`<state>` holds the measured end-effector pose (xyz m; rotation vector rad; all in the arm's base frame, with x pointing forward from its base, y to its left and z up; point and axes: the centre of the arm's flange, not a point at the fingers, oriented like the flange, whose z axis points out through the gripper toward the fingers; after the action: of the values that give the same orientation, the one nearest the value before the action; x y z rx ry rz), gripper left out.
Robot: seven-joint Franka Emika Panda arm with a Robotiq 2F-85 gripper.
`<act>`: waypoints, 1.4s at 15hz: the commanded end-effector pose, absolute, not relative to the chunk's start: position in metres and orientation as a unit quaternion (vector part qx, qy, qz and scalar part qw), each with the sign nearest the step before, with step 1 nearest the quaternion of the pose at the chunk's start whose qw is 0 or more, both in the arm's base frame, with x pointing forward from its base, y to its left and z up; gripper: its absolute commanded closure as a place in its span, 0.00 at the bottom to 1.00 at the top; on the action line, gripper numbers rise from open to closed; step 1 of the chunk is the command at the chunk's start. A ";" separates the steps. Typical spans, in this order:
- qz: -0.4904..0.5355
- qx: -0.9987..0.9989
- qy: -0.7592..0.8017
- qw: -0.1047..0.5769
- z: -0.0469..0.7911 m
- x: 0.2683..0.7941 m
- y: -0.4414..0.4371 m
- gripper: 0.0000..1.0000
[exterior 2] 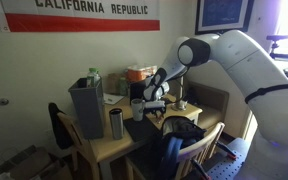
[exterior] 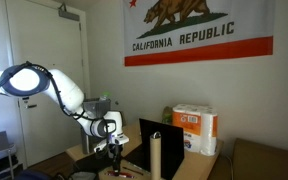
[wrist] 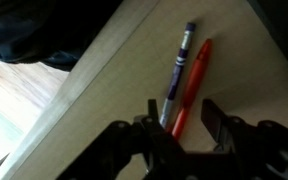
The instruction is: Place the red pen in the mug
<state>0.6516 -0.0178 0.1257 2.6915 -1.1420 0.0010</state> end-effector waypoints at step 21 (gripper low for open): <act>0.092 0.932 -0.312 0.158 0.334 0.662 0.024 0.94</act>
<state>0.6696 0.0067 0.2758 2.6848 -0.9697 0.2022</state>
